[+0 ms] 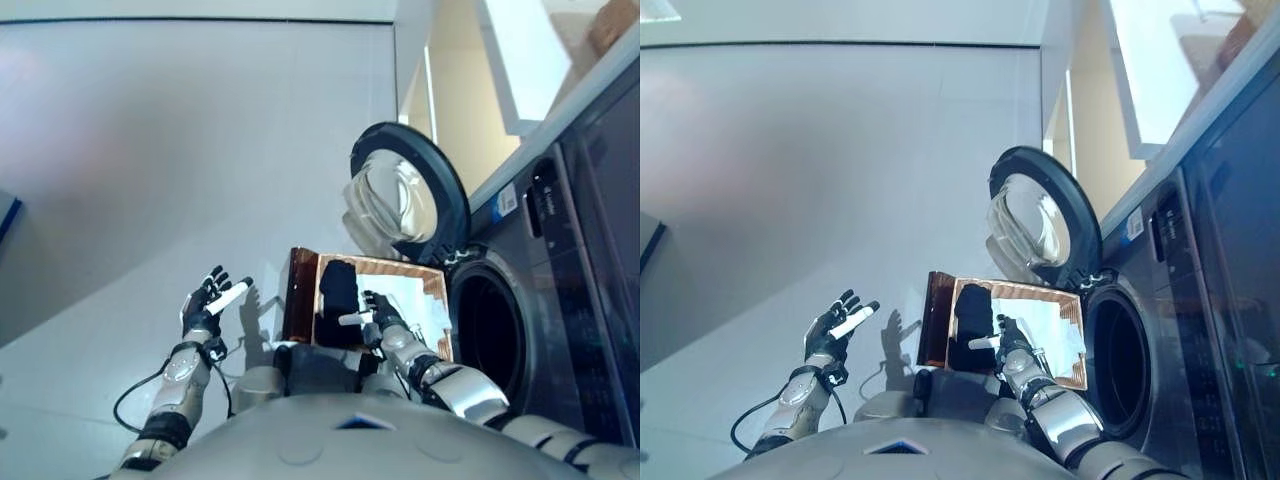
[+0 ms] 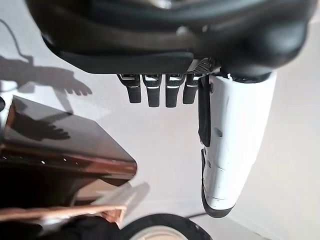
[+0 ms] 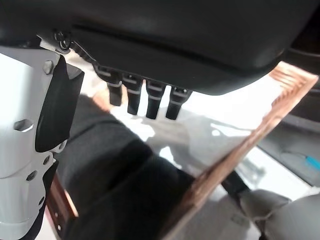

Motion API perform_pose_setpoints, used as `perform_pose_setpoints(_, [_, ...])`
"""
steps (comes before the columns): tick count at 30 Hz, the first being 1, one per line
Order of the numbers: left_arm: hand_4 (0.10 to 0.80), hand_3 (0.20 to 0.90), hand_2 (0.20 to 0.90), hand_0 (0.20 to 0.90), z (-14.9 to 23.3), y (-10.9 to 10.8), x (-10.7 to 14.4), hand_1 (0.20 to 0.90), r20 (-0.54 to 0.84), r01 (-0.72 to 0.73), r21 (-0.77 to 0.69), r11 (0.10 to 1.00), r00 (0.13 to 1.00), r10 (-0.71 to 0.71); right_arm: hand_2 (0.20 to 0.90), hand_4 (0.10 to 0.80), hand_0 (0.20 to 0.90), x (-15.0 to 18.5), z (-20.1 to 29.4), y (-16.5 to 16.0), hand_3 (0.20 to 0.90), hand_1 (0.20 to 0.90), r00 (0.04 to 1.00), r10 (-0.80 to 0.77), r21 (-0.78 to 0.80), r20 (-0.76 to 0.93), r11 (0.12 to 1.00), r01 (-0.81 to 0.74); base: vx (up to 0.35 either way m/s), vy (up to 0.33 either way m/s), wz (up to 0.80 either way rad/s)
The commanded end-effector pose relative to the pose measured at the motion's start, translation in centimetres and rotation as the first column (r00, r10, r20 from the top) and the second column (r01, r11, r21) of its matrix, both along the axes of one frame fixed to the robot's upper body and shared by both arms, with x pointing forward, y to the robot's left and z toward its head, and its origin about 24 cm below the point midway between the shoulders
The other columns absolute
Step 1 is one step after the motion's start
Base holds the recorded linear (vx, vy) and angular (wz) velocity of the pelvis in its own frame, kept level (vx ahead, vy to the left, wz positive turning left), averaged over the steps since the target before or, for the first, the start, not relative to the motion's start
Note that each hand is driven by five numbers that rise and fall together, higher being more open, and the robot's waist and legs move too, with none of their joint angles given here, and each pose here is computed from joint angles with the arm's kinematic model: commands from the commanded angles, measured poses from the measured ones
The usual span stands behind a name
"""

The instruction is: Pick up the clothes and place them into the washing machine

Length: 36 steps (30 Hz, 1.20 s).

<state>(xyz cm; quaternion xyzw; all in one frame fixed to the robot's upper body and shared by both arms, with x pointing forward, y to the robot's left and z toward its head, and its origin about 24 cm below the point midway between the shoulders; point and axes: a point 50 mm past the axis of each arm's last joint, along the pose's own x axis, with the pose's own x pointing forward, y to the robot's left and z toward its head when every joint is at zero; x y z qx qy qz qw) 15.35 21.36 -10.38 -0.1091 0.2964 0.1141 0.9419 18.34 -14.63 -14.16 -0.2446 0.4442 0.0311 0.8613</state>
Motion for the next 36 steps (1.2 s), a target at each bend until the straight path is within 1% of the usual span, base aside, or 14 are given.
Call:
perform_pose_setpoints(1, [0.8, 0.9, 0.9, 0.9, 4.4, 1.0, 4.4, 0.9, 0.245, 0.021, 0.062, 0.998, 0.969, -0.036, 0.9, 0.8, 0.9, 5.7, 3.3, 1.9, 0.9, 0.9, 0.98, 0.014, 0.031, 0.2, 0.999, -0.02, -0.109, 0.01, 0.25])
perform_pose_setpoints(10, [0.8, 0.9, 0.9, 0.9, 4.4, 0.6, 4.6, 0.9, 0.243, 0.05, 0.055, 0.997, 0.968, -0.062, 0.9, 0.8, 0.9, 7.4, 4.6, 2.2, 0.9, 0.9, 0.966, -0.072, 0.114, 0.247, 0.992, 0.044, -0.027, 0.019, 0.12])
perform_pose_setpoints(15, [0.8, 0.9, 0.9, 0.9, 4.7, 0.9, 4.6, 0.9, 0.252, 0.036, 0.054, 0.998, 0.967, -0.048, 0.9, 0.8, 0.9, 8.7, 5.6, 2.9, 0.9, 0.9, 0.955, -0.089, 0.155, 0.282, 0.987, 0.046, -0.02, 0.014, -0.02])
perform_pose_setpoints(21, [0.8, 0.9, 0.9, 0.9, 5.1, 1.1, 5.0, 0.9, 0.267, 0.013, 0.059, 0.998, 0.963, -0.028, 0.9, 0.8, 0.9, 9.8, 6.7, 4.6, 0.9, 0.9, 0.946, -0.016, 0.151, 0.323, 0.988, -0.035, -0.027, 0.011, -0.06])
perform_pose_setpoints(25, [0.8, 0.9, 0.9, 0.9, 5.4, 1.0, 5.2, 0.9, 0.281, 0.014, 0.059, 0.998, 0.959, -0.03, 0.9, 0.8, 0.9, 10.2, 7.1, 5.2, 0.9, 0.9, 0.942, 0.015, 0.135, 0.336, 0.989, -0.064, -0.014, 0.007, 0.04])
perform_pose_setpoints(29, [0.8, 0.9, 0.9, 0.9, 5.4, 1.0, 5.3, 0.9, 0.278, 0.019, 0.062, 0.998, 0.96, -0.035, 0.9, 0.8, 0.9, 10.4, 7.3, 5.5, 0.9, 0.9, 0.94, 0.068, 0.088, 0.335, 0.991, -0.103, -0.012, 0.007, 0.02])
perform_pose_setpoints(30, [0.8, 0.9, 0.9, 0.9, 5.6, 1.1, 5.5, 0.9, 0.287, 0.021, 0.065, 0.998, 0.957, -0.039, 0.9, 0.8, 0.9, 10.5, 7.3, 5.5, 0.9, 0.9, 0.936, 0.123, 0.029, 0.329, 0.99, -0.141, -0.035, 0.009, 0.05])
perform_pose_setpoints(33, [0.8, 0.9, 0.9, 0.9, 5.9, 1.1, 5.5, 0.9, 0.295, 0.026, 0.07, 0.997, 0.954, -0.046, 0.9, 0.8, 0.9, 10.7, 7.4, 5.0, 0.9, 0.9, 0.933, 0.187, -0.054, 0.307, 0.982, -0.179, -0.036, 0.012, 0.07])
perform_pose_setpoints(34, [0.8, 0.9, 0.9, 0.9, 5.9, 1.1, 5.5, 0.9, 0.295, 0.028, 0.072, 0.997, 0.954, -0.048, 0.826, 0.747, 0.826, 10.9, 7.4, 4.8, 0.826, 0.826, 0.932, 0.192, -0.073, 0.306, 0.981, -0.178, -0.021, 0.008, 0.09])
perform_pose_setpoints(35, [0.8, 0.9, 0.9, 0.9, 6.0, 1.2, 5.6, 0.9, 0.297, 0.028, 0.071, 0.997, 0.954, -0.048, 0.2, 0.3, 0.2, 11.0, 7.6, 4.6, 0.2, 0.2, 0.932, 0.186, -0.079, 0.312, 0.982, -0.169, -0.017, 0.012, 0.15])
perform_pose_setpoints(36, [0.8, 0.9, 0.9, 0.9, 5.9, 1.3, 5.5, 0.9, 0.295, 0.027, 0.076, 0.997, 0.954, -0.049, 0.2, 0.3, 0.2, 11.0, 7.5, 4.3, 0.2, 0.2, 0.935, 0.179, -0.086, 0.307, 0.983, -0.16, -0.007, 0.005, 0.16])
